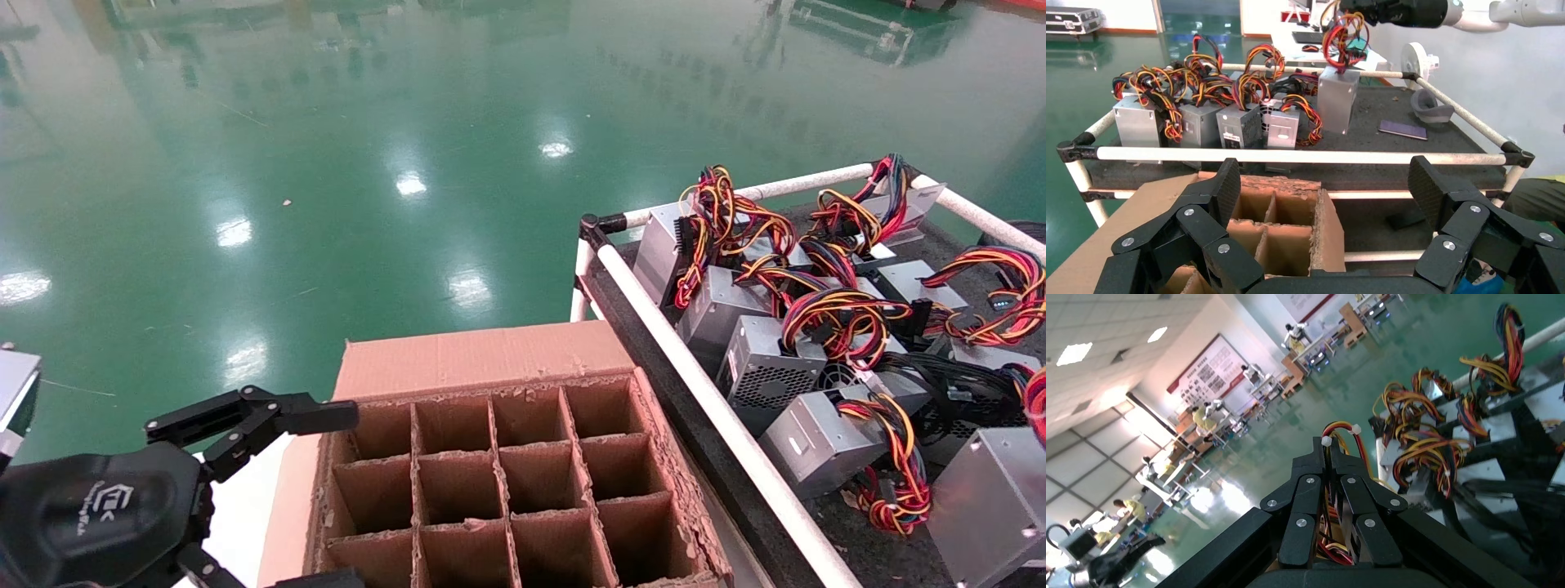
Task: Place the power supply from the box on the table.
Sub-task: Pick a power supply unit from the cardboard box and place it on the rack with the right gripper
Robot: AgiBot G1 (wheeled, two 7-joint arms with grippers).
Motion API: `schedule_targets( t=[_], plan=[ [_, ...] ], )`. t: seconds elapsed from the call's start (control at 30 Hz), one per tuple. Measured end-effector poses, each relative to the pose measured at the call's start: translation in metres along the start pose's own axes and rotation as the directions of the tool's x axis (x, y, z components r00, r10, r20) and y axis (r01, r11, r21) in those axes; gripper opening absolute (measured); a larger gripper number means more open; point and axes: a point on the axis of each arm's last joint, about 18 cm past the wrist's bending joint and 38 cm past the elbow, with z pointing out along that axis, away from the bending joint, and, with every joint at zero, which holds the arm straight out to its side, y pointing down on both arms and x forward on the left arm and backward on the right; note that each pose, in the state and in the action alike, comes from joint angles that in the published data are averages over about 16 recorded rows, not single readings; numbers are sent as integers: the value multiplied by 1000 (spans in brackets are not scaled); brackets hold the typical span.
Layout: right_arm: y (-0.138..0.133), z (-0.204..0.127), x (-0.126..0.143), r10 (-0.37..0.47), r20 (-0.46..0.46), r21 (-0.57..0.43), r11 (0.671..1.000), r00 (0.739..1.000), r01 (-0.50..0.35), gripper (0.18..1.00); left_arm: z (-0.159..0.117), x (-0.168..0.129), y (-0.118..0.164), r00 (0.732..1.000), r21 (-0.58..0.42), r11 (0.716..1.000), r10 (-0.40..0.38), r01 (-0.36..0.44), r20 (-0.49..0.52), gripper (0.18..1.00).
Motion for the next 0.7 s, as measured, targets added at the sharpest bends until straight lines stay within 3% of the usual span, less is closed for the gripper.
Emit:
schedule_targets(
  t=[0.7],
  plan=[
    [38,41,37,-15,-40,5,1000,999,16,192,0,0,0,1000,0,1000,0,0,0,1001]
  ],
)
